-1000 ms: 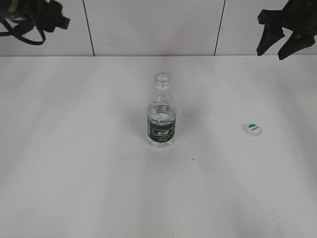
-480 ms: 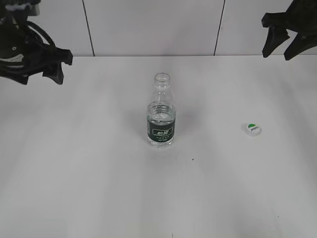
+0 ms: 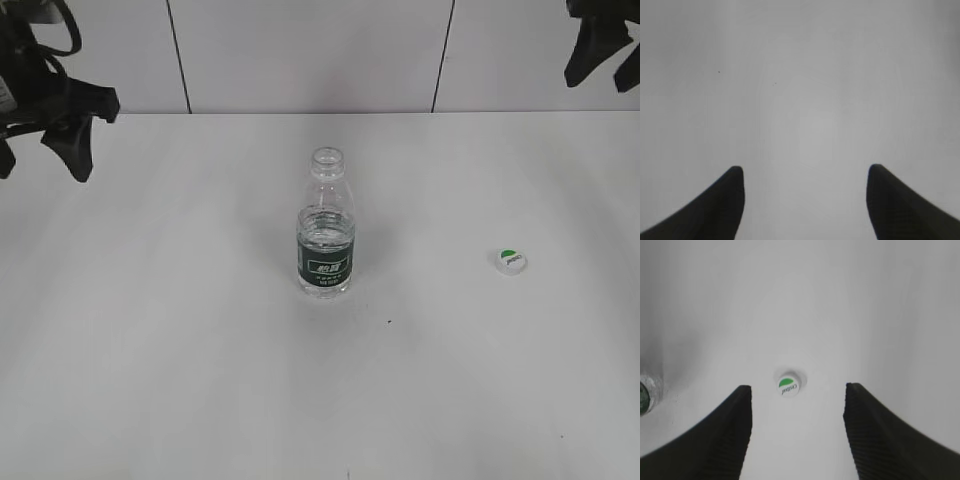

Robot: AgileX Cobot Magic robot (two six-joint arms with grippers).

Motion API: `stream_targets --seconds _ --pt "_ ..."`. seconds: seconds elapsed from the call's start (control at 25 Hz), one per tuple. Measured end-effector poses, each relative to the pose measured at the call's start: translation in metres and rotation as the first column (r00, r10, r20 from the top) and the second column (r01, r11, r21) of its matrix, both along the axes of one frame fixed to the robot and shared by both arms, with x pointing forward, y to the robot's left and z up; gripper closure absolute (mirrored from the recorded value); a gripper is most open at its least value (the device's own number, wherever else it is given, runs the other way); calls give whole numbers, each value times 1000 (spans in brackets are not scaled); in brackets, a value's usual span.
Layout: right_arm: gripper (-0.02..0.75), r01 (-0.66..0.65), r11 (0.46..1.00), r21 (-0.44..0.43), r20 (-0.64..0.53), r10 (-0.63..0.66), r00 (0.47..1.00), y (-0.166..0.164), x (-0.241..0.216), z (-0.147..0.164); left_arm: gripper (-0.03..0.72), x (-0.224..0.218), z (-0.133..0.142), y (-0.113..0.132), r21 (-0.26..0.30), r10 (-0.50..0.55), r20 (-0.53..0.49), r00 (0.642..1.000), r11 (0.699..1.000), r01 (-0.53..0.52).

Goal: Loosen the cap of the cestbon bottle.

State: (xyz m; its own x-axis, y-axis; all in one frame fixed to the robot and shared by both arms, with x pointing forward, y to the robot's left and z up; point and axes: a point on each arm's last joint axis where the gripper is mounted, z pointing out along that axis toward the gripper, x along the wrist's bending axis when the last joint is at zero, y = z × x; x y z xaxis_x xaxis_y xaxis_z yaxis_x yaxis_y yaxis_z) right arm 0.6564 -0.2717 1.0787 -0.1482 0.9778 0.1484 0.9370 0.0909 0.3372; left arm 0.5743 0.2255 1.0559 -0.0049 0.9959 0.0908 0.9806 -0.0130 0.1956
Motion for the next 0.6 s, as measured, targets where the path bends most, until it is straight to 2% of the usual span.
stream_targets --seconds 0.16,0.32,0.6 --pt "290 1 1000 -1 -38 -1 999 -1 -37 5 227 0 2 1 13 -21 -1 1000 1000 21" --pt "290 0 1000 -4 -78 0 997 -2 -83 7 229 -4 9 1 2 -20 16 1000 1000 20" --pt "290 19 1000 0 -72 -19 997 -4 -163 16 276 -34 24 8 -16 -20 45 999 1000 20"
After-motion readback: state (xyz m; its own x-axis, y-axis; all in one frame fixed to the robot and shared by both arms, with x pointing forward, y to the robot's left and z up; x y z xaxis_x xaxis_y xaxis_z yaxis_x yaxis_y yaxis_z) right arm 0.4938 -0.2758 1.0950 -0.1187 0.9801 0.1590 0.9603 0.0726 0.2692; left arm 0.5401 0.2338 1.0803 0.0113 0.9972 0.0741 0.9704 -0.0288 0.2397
